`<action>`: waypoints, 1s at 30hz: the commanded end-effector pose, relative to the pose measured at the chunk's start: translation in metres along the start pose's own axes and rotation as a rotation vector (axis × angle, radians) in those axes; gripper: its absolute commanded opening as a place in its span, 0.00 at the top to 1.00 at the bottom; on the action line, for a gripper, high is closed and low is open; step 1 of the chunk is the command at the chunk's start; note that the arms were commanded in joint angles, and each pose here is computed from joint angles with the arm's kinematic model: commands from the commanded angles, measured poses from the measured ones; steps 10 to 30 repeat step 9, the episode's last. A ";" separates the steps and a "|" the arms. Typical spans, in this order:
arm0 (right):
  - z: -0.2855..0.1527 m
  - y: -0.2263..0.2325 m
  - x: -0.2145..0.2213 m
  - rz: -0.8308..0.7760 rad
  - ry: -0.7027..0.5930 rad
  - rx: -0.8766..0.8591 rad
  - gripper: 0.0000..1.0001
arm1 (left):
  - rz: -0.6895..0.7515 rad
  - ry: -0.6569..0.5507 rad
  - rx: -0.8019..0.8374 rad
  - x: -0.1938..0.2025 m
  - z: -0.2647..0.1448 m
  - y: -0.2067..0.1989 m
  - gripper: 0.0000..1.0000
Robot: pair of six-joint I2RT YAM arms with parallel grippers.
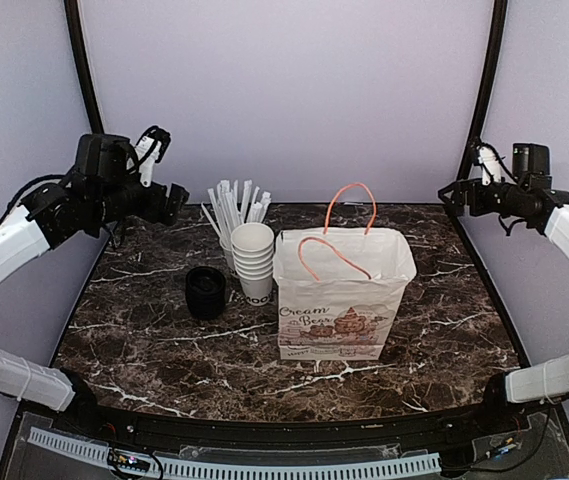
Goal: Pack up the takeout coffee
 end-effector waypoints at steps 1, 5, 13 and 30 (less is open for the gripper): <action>-0.008 -0.008 -0.003 0.034 -0.087 0.082 0.01 | -0.117 -0.111 -0.299 0.010 0.009 0.042 0.01; -0.016 -0.005 -0.001 0.012 -0.127 0.070 0.01 | -0.256 -0.136 -0.303 0.040 0.008 0.046 0.01; -0.024 -0.003 0.000 0.023 -0.154 0.045 0.01 | -0.290 -0.091 -0.287 0.058 0.014 0.045 0.01; -0.024 -0.003 0.000 0.023 -0.154 0.045 0.01 | -0.290 -0.091 -0.287 0.058 0.014 0.045 0.01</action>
Point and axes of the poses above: each gripper's point midway between its finger pads, its own z axis out along the fingers, its own y axis along the line the jaws close on, x = y × z, the point moved 6 cm from there along -z, back along the fingers, and after that the axes turned 7 degrees about z, right-handed, at the moved point
